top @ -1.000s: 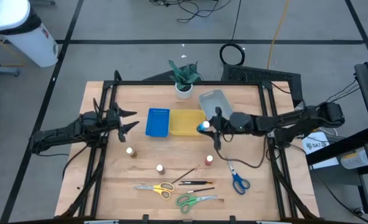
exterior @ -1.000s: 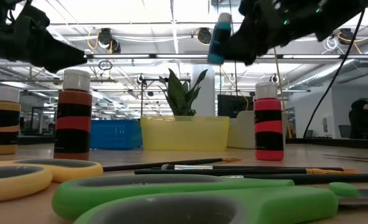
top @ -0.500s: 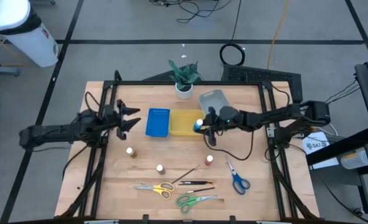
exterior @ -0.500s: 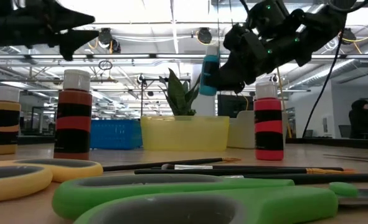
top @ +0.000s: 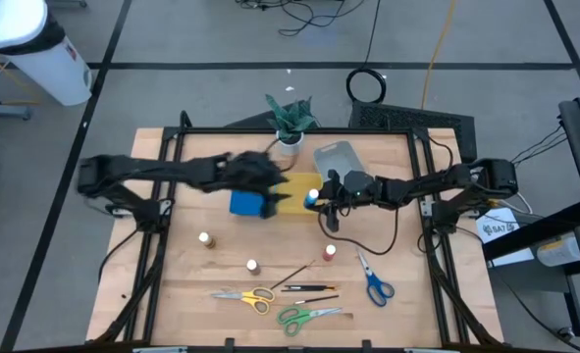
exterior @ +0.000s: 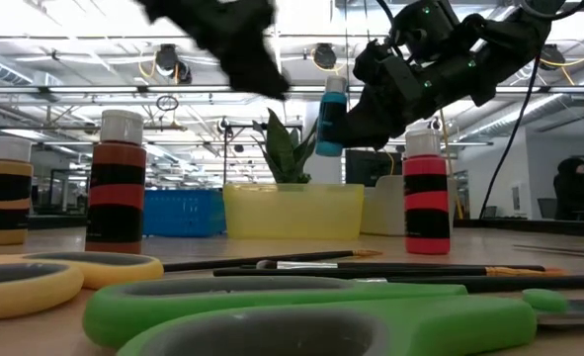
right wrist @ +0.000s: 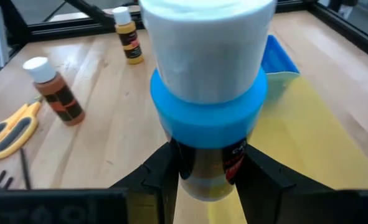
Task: Pick & Place Paint Supplies
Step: Put the blue paint bottle into the blue bin
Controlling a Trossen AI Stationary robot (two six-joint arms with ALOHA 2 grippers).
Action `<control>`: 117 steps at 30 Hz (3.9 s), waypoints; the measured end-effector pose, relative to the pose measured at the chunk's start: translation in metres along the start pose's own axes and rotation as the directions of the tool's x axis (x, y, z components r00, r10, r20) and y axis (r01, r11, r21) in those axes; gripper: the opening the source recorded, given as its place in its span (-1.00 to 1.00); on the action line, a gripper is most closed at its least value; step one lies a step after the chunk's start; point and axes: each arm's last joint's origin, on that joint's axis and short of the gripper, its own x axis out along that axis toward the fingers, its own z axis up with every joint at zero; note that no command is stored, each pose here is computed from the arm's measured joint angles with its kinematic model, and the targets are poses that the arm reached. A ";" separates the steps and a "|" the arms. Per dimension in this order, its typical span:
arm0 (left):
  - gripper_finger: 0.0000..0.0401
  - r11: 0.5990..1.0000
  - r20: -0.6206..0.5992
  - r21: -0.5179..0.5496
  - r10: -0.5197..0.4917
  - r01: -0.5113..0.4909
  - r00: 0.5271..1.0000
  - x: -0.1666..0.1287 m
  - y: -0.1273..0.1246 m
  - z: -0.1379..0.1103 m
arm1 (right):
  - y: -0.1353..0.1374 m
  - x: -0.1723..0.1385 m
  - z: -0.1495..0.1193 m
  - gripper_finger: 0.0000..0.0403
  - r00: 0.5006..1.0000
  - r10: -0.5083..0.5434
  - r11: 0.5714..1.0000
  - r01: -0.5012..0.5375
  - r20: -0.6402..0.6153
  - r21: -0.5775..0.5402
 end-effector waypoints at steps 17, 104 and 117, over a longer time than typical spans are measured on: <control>0.15 0.987 -0.021 0.072 -0.142 0.143 0.990 0.039 -0.014 0.046 | 0.002 0.000 -0.002 -0.39 1.000 -0.002 1.000 0.002 -0.014 -0.024; -0.38 0.993 -0.024 0.075 -0.090 0.092 0.996 0.061 -0.030 0.039 | 0.015 0.001 -0.002 -0.39 1.000 -0.021 0.998 0.020 -0.004 -0.065; -0.38 0.985 0.094 0.154 0.058 -0.072 0.994 -0.016 -0.024 0.062 | 0.017 -0.020 0.011 -0.01 1.000 -0.017 1.000 0.017 -0.002 -0.018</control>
